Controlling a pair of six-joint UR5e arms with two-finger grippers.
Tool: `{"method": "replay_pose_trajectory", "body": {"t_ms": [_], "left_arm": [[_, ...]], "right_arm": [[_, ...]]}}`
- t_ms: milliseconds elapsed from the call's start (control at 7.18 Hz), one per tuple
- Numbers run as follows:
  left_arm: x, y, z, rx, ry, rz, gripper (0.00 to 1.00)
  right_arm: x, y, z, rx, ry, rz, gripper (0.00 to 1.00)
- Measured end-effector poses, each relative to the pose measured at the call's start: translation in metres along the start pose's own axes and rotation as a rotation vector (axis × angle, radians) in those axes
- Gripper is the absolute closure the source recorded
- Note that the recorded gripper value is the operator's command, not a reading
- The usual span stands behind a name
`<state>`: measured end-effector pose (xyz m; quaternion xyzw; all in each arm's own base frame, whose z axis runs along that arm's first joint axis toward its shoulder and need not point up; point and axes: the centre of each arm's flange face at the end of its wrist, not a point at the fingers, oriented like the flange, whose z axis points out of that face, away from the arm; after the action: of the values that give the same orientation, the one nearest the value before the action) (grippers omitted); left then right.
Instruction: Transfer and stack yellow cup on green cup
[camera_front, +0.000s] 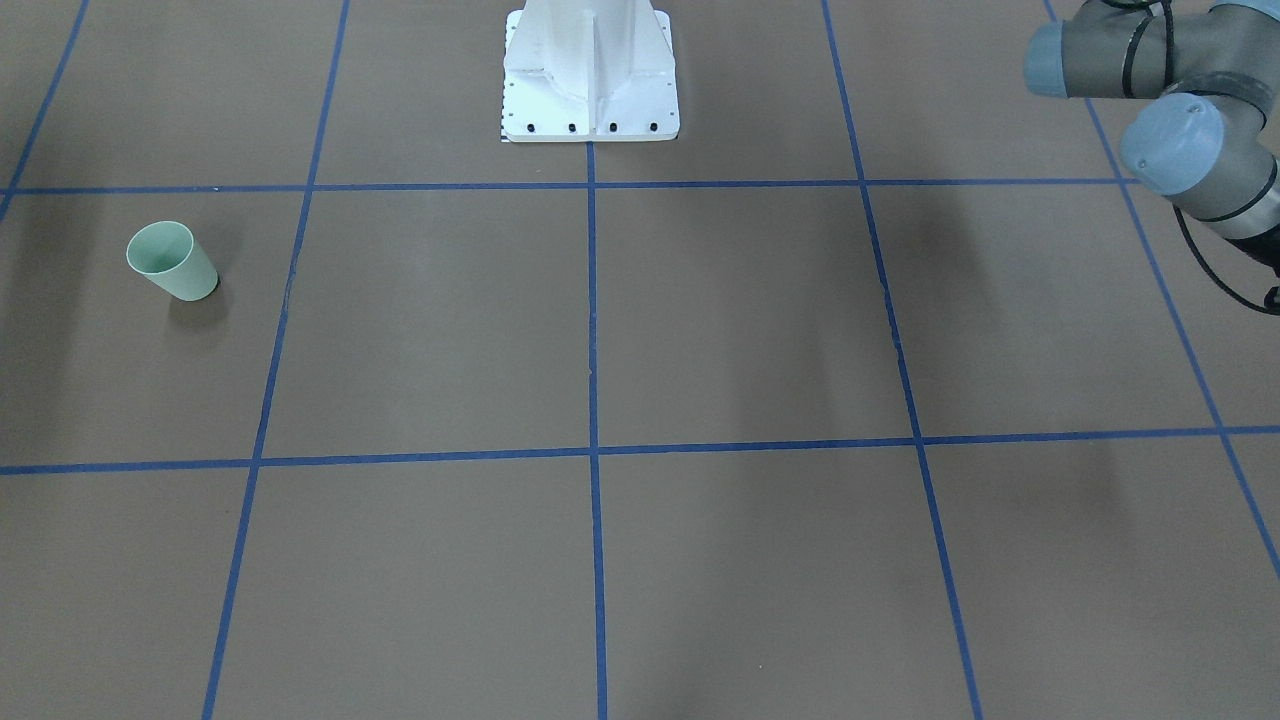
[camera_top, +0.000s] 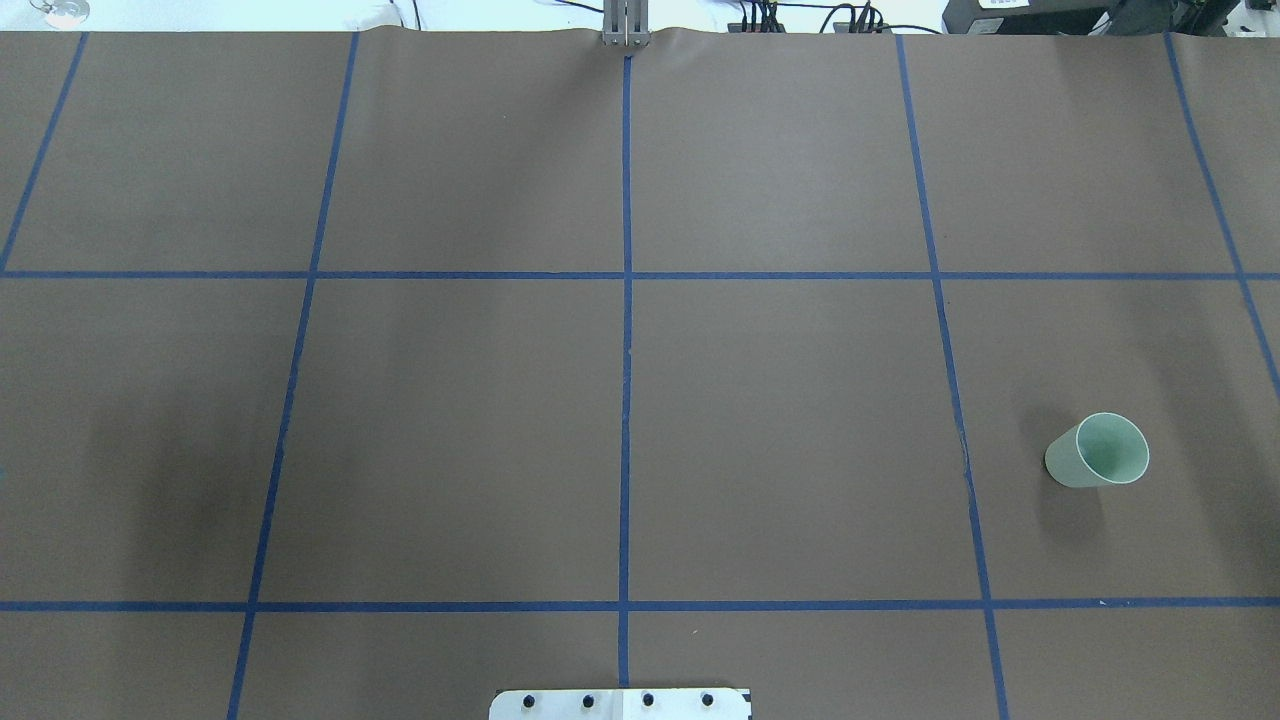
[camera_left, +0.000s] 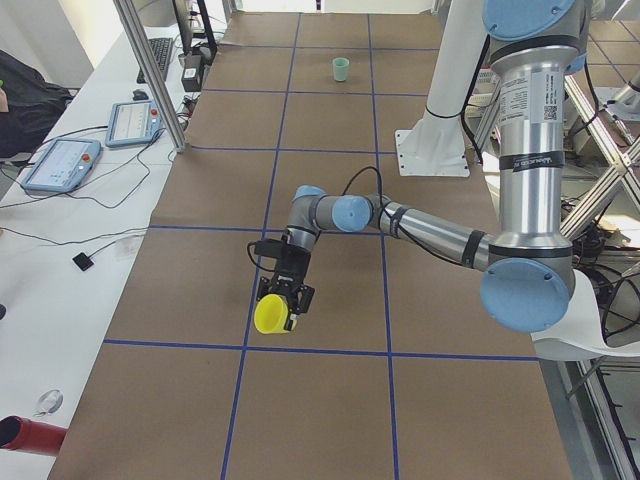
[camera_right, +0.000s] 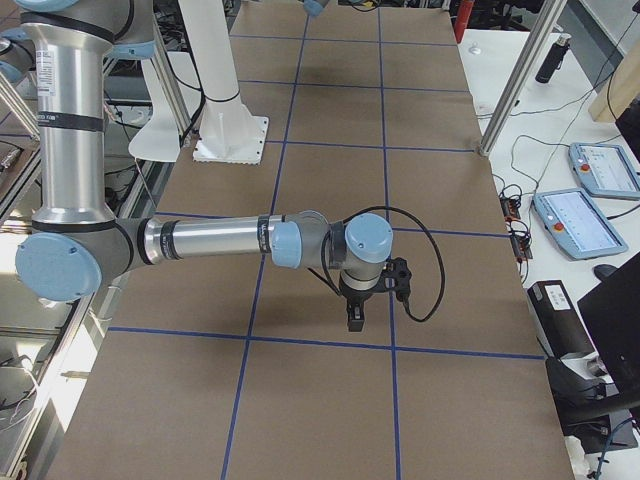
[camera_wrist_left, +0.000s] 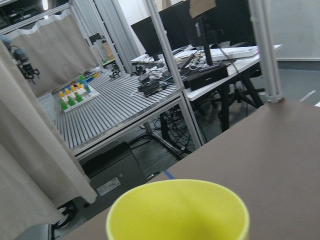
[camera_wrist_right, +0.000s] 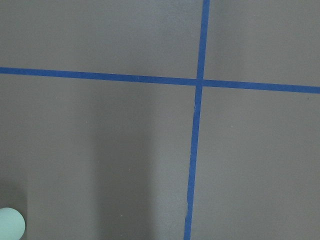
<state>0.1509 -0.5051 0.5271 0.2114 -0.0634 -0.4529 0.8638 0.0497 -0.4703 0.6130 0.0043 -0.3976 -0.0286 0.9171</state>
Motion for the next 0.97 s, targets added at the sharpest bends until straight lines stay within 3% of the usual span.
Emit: {"method": "replay_pose_trajectory", "body": {"t_ms": [418,696,975], "left_arm": [[0.106,-0.007,-0.134,-0.012,0.267,0.025,1.00],[0.157,0.027,-0.240,-0.044,0.564,0.068,1.00],[0.182,0.064,-0.289,-0.022,0.886,0.188,1.00]], "right_arm": [[-0.006,-0.006,-0.006,0.012,-0.002,-0.016,0.00],[-0.017,-0.014,-0.017,0.035,-0.001,-0.036,0.00],[-0.034,-0.022,-0.031,0.063,-0.002,-0.044,0.00]]}}
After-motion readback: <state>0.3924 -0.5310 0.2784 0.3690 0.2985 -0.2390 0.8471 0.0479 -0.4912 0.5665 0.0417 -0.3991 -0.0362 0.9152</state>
